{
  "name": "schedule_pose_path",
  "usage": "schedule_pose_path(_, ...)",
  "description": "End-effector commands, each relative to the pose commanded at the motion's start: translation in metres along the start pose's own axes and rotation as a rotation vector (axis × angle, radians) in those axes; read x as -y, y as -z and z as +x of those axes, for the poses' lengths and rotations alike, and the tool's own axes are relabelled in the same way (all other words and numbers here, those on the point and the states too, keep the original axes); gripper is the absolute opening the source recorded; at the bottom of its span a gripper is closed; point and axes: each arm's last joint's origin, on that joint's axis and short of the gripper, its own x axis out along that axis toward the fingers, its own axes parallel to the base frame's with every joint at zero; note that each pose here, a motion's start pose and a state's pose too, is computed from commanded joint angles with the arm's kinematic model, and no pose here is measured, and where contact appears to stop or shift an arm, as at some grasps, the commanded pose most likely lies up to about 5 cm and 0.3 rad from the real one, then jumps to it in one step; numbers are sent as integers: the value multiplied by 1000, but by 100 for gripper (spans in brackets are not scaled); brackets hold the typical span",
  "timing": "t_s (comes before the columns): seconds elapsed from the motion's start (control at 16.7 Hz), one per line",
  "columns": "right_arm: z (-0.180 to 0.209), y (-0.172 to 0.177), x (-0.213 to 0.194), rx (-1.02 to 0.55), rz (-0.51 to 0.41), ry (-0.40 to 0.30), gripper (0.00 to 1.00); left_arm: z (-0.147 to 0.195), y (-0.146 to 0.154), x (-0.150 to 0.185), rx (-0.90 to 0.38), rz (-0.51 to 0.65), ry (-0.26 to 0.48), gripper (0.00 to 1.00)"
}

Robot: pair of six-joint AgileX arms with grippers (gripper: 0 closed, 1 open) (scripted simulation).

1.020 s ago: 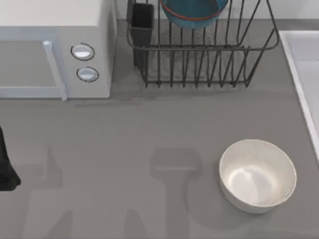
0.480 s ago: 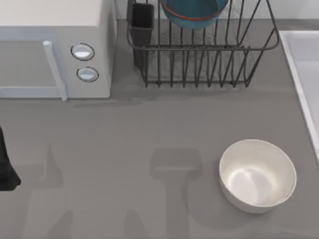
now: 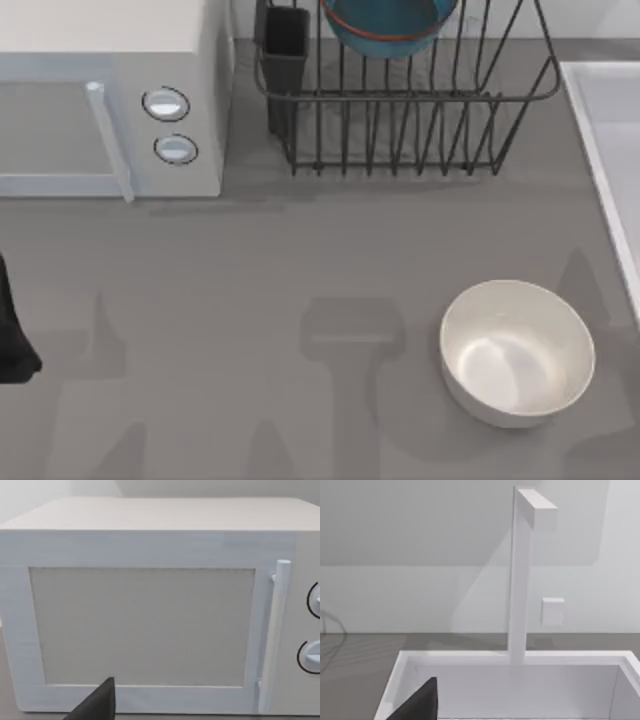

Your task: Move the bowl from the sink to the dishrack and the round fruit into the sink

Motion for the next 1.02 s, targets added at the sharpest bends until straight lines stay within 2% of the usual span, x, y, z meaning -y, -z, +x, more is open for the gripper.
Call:
schedule_pose_path(0.24, -36, -53, -36, 38, -14, -6, 100, 0, 0, 0, 0, 0, 0, 100)
schedule_pose_path(0.42, -79, -77, -62, 87, -22, -9, 100, 0, 0, 0, 0, 0, 0, 100)
schedule_pose_path(0.72, -133, -63, -87, 80, -7, -11, 100, 0, 0, 0, 0, 0, 0, 100)
schedule_pose_path(1.02, -152, -34, -95, 18, 2, -12, 100, 0, 0, 0, 0, 0, 0, 100)
